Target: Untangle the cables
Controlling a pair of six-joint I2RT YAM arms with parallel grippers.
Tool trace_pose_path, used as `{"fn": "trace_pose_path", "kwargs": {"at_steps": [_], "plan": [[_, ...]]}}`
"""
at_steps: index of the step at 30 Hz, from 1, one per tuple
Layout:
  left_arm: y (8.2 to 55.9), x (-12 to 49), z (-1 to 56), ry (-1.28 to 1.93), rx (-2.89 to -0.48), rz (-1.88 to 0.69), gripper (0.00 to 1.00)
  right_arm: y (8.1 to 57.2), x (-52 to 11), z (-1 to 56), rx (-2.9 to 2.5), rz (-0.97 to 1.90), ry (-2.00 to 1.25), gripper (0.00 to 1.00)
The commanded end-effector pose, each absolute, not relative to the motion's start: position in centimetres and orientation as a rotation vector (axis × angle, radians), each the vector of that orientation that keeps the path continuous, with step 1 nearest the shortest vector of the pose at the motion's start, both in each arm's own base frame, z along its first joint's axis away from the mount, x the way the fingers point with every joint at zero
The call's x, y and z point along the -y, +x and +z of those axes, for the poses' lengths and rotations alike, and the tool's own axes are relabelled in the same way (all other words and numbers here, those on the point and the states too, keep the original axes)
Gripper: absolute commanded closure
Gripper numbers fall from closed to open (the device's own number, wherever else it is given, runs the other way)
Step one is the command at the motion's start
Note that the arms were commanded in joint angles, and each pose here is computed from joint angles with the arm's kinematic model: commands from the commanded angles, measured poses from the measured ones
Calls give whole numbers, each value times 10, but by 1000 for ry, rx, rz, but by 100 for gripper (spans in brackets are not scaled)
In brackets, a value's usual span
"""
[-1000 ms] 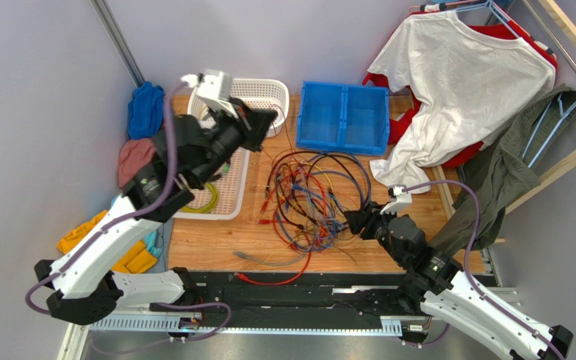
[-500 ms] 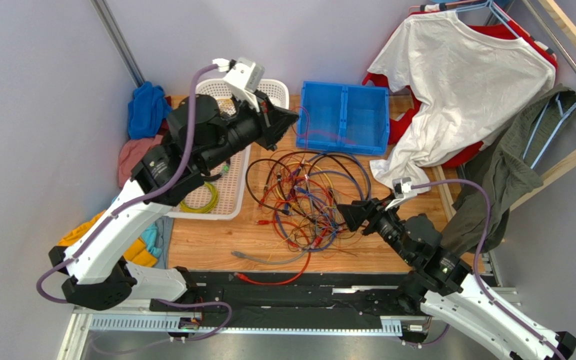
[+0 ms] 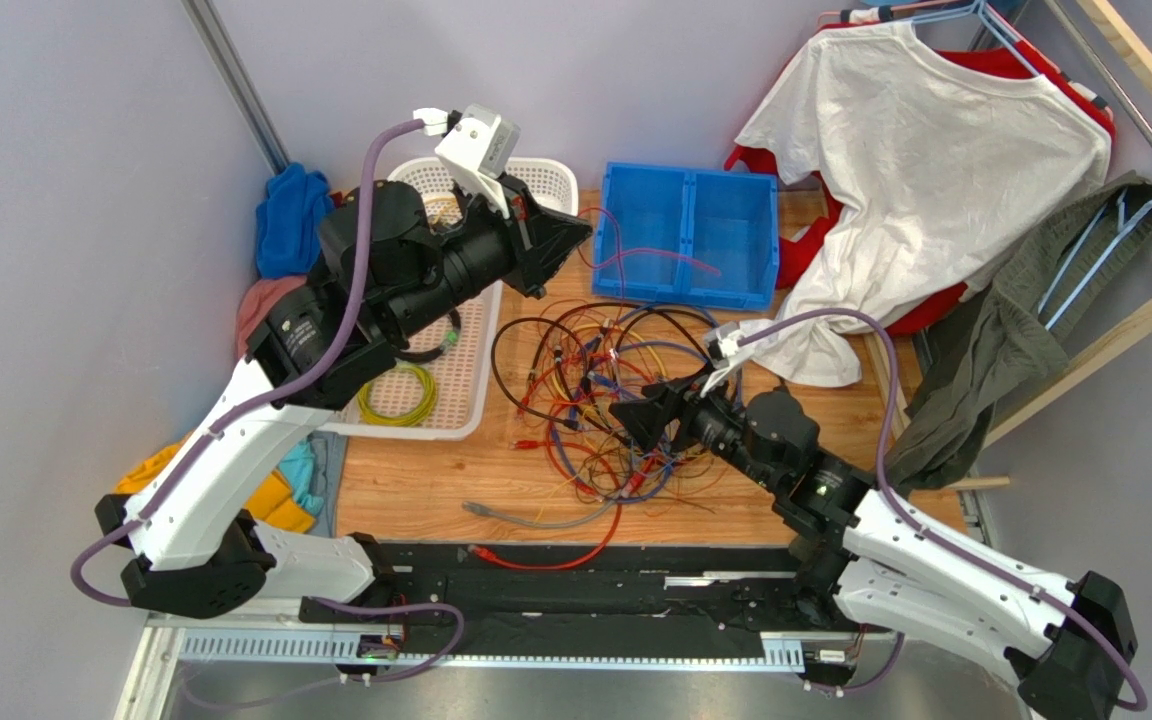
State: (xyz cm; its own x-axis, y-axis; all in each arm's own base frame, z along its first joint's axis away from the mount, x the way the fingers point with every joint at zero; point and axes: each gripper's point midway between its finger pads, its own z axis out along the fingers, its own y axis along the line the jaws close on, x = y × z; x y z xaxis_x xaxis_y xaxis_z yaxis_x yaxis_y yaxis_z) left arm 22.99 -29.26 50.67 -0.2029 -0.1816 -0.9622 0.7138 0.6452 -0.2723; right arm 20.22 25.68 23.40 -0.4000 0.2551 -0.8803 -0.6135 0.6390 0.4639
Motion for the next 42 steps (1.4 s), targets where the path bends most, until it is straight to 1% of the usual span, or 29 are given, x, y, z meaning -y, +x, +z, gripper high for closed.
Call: {"fn": "trace_pose_path", "kwargs": {"at_steps": [1, 10, 13, 14, 15, 16, 17, 20, 22, 23, 24, 25, 27, 28, 29, 31, 32, 33, 35, 36, 38, 39, 40, 42], "plan": [[224, 287, 525, 447, -1539, -885, 100, 207, -271, 258, -1633, 1017, -311, 31], [220, 287, 525, 445, -1545, -906, 100, 224, -291, 248, -1659, 998, -318, 34], [219, 287, 525, 442, -1547, -915, 100, 239, -293, 241, -1687, 954, -263, 37], [219, 287, 523, 442, -1552, -914, 100, 242, -293, 238, -1697, 940, -244, 45], [218, 286, 524, 441, -1553, -915, 100, 245, -293, 233, -1710, 924, -234, 56], [217, 285, 524, 441, -1552, -913, 100, 247, -292, 234, -1704, 919, -226, 71], [217, 283, 524, 439, -1554, -910, 100, 248, -292, 235, -1697, 918, -221, 100], [219, 275, 513, 417, -1572, -870, 100, 249, -279, 257, -1667, 889, -176, 100], [223, 266, 496, 376, -1592, -828, 100, 249, -262, 295, -1617, 854, -130, 100], [225, 262, 475, 373, -1625, -802, 100, 248, -257, 311, -1595, 848, -124, 100], [230, 257, 469, 335, -1626, -774, 98, 245, -251, 331, -1558, 838, -130, 100], [232, 255, 458, 316, -1642, -756, 96, 242, -244, 366, -1520, 843, -121, 100], [238, 247, 427, 259, -1681, -712, 93, 240, -235, 398, -1497, 823, -112, 100], [238, 245, 417, 250, -1695, -701, 91, 238, -224, 429, -1478, 801, -93, 100], [239, 244, 398, 246, -1717, -688, 89, 239, -224, 444, -1472, 790, -98, 100], [240, 243, 381, 218, -1741, -682, 82, 240, -219, 462, -1473, 746, -115, 100], [241, 243, 366, 216, -1760, -676, 78, 241, -216, 490, -1433, 748, -95, 100], [240, 245, 359, 211, -1770, -685, 69, 243, -214, 498, -1423, 733, -90, 100], [240, 247, 342, 211, -1792, -688, 61, 246, -210, 524, -1388, 711, -77, 100], [239, 250, 337, 214, -1798, -700, 51, 247, -210, 535, -1371, 708, -72, 100], [239, 253, 327, 218, -1806, -709, 40, 257, -220, 532, -1414, 670, -104, 100], [239, 254, 325, 220, -1809, -718, 38, 254, -218, 547, -1398, 678, -103, 100], [238, 254, 324, 220, -1810, -720, 37, 256, -221, 537, -1441, 657, -124, 100], [237, 255, 325, 218, -1797, -737, 41, 259, -230, 517, -1491, 659, -153, 100]]}}
